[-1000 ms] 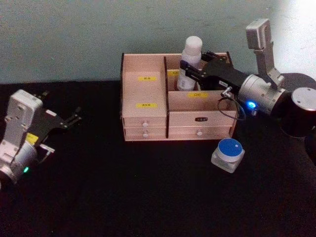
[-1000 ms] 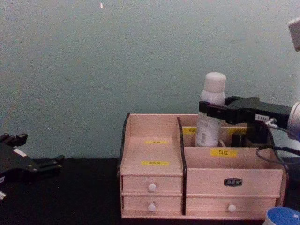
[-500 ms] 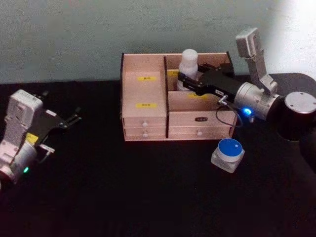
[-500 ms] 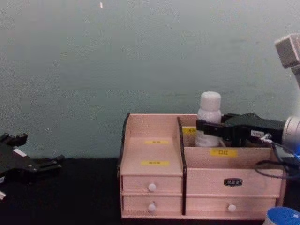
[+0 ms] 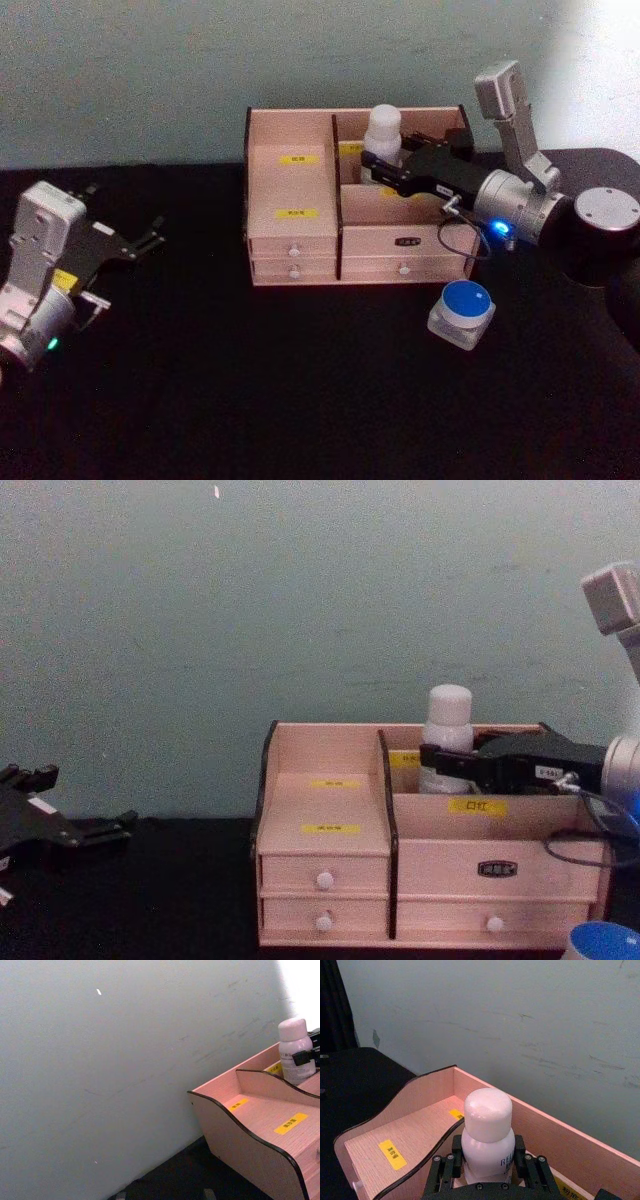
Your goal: Pick up the facial cleanser and watermelon frost from the table and place them into the tiered storage box.
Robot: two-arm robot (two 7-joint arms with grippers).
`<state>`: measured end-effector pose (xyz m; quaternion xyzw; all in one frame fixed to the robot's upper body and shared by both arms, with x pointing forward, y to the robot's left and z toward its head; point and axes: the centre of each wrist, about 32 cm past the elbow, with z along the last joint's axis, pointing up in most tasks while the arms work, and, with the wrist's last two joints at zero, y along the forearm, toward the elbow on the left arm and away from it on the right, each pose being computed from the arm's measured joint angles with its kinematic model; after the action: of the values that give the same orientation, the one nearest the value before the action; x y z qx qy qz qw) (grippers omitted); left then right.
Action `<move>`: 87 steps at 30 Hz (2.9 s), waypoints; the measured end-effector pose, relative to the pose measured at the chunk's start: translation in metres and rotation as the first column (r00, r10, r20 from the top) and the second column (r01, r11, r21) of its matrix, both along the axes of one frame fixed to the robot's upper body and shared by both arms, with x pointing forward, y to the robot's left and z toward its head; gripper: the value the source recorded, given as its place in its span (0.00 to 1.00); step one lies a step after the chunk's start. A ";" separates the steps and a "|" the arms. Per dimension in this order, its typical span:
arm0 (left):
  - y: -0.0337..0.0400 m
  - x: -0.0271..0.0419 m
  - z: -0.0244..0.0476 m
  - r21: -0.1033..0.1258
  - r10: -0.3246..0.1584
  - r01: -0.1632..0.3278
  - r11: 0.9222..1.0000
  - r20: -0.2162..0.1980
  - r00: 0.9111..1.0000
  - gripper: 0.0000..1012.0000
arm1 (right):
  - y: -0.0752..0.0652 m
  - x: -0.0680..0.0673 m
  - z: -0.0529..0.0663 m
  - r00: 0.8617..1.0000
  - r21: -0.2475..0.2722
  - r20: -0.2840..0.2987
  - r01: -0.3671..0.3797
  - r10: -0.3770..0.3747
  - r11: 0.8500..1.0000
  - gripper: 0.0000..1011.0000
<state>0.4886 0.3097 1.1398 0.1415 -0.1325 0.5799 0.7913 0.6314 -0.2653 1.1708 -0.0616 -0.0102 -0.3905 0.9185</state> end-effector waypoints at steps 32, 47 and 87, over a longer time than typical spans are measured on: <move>0.0000 0.0000 0.0000 0.000 0.000 0.000 1.000 0.000 1.000 0.99 | -0.001 -0.006 0.008 0.999 0.007 0.046 0.013 -0.013 1.000 0.99; 0.0000 0.0000 0.0000 0.000 0.000 0.000 1.000 0.000 1.000 0.99 | -0.030 -0.061 0.034 0.995 0.031 0.098 0.006 -0.009 1.000 0.99; 0.0000 0.0000 0.0000 0.000 0.000 0.000 1.000 0.000 1.000 0.99 | -0.071 -0.166 0.013 0.947 -0.145 -0.318 0.005 -0.051 0.989 0.99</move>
<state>0.4886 0.3096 1.1398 0.1415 -0.1325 0.5799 0.7913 0.4652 -0.3362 1.1843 -0.1899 0.1123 -0.3866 0.8955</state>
